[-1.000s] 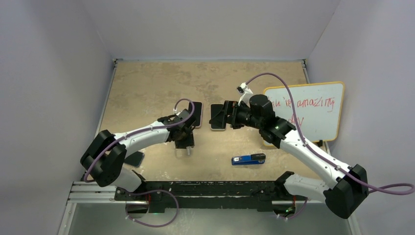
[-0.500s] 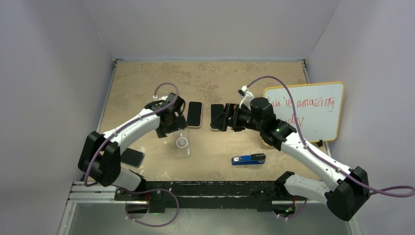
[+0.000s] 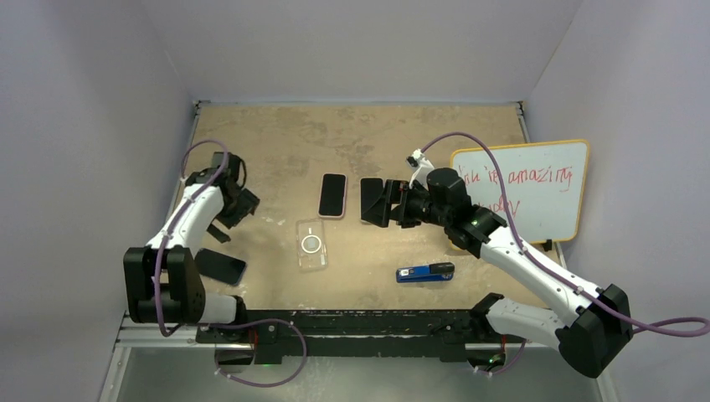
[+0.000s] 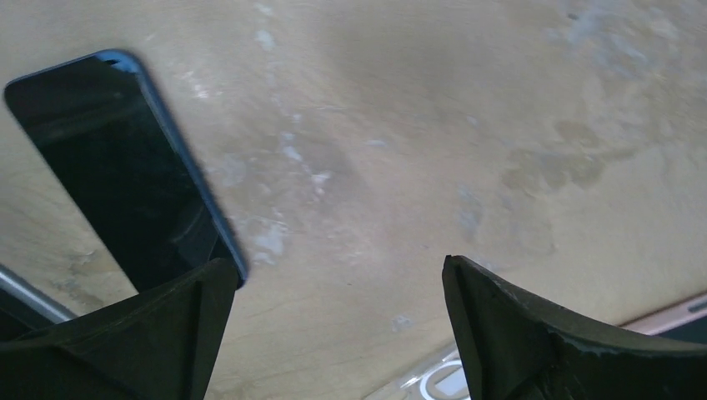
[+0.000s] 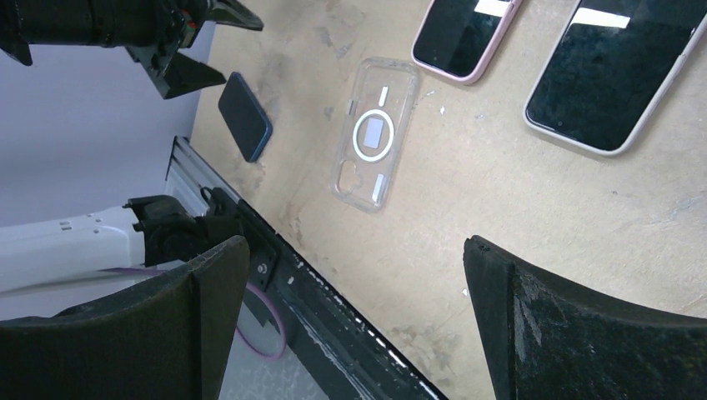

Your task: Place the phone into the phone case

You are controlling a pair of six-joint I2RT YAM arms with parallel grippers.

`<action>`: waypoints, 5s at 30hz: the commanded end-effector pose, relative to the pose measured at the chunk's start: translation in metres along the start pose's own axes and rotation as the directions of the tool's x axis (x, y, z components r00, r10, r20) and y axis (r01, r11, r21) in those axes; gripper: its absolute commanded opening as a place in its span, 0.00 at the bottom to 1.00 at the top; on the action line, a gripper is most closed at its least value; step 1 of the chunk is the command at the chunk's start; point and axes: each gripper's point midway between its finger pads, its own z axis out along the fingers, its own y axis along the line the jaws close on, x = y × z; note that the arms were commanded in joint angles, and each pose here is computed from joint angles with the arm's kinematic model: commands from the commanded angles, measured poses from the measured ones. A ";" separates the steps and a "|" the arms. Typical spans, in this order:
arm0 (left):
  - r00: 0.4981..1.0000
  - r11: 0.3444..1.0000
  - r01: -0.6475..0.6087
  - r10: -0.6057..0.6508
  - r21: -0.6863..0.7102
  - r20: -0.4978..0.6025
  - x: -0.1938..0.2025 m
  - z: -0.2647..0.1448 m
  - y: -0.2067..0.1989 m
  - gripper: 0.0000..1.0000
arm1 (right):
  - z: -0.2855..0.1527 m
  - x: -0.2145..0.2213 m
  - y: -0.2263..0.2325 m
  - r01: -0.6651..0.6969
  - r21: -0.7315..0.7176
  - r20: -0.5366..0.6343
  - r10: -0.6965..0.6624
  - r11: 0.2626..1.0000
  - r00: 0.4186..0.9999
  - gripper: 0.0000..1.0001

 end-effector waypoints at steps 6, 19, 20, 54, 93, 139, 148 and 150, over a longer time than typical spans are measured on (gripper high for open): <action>0.976 0.964 0.201 -0.212 -0.176 -0.043 -0.005 0.021 0.081 1.00 | 0.000 -0.008 0.010 0.013 -0.024 0.008 -0.013 1.000 1.000 0.99; 0.931 0.919 0.318 -0.349 -0.234 -0.104 0.005 0.045 0.123 1.00 | 0.002 -0.008 0.009 0.027 -0.017 -0.003 -0.027 1.000 1.000 0.99; 0.929 0.919 0.318 -0.351 -0.232 -0.118 0.007 0.047 0.124 1.00 | 0.002 -0.008 0.010 0.028 -0.022 -0.005 -0.028 0.999 1.000 0.99; 0.915 0.891 0.340 -0.388 -0.301 -0.114 -0.005 0.055 0.142 1.00 | 0.005 -0.010 0.023 0.020 -0.085 -0.014 -0.021 0.996 1.000 0.99; 0.883 0.882 0.336 -0.417 -0.332 -0.215 0.041 0.076 0.145 1.00 | -0.011 -0.013 0.036 -0.025 -0.119 0.010 0.026 0.993 1.000 0.99; 0.893 0.899 0.413 -0.431 -0.145 -0.128 0.029 0.065 0.129 0.99 | -0.008 -0.014 0.037 -0.044 -0.109 -0.008 0.043 0.993 0.999 0.99; 0.910 0.922 0.372 -0.385 -0.107 -0.155 0.036 0.065 0.115 0.87 | -0.009 -0.015 0.037 -0.054 -0.113 0.004 0.055 0.992 0.998 0.99; 0.921 0.934 0.345 -0.356 -0.093 -0.157 0.038 0.065 0.107 0.84 | -0.009 -0.015 0.036 -0.054 -0.111 0.006 0.055 0.992 0.998 0.99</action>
